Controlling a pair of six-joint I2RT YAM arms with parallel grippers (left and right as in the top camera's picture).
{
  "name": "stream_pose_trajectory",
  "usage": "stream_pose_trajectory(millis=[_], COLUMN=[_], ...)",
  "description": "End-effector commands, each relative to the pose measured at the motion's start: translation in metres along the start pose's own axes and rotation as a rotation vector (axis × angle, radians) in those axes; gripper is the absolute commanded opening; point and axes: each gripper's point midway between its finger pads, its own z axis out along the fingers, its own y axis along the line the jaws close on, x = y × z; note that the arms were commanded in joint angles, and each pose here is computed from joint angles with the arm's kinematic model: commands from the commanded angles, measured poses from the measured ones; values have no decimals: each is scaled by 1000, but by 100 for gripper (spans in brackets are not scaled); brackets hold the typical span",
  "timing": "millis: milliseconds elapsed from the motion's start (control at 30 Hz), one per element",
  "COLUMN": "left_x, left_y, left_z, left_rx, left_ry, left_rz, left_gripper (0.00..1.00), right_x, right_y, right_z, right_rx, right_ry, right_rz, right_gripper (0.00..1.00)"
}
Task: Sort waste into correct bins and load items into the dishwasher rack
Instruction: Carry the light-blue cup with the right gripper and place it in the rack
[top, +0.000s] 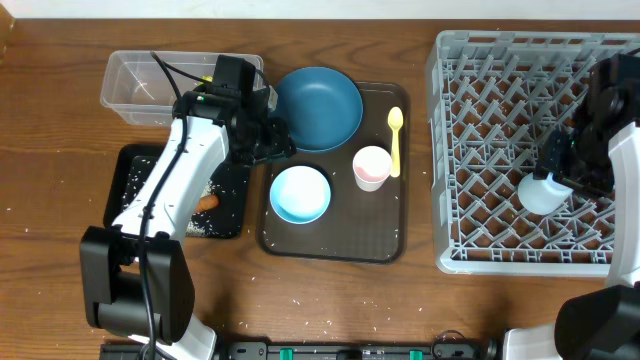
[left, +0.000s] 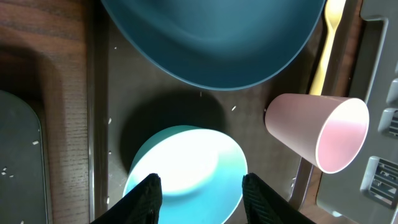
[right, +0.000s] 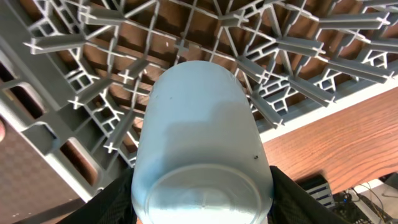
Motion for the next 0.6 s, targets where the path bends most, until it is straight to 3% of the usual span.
stream_pose_trajectory(millis=[0, 467, 500, 567], left_x=[-4, -4, -4, -4], left_y=[-3, -3, -3, -3], left_z=[-6, -6, -6, -6], left_rx=[-5, -5, -5, -5], left_ry=[-23, -22, -22, -22], left_rz=[23, 22, 22, 22], left_gripper=[45, 45, 45, 45], right_x=[5, 7, 7, 7], right_y=[-11, -9, -9, -9], right_z=[12, 51, 51, 51], right_rx=[37, 44, 44, 44], right_ry=[34, 42, 42, 43], right_rz=[13, 47, 47, 47], right_gripper=[33, 38, 41, 57])
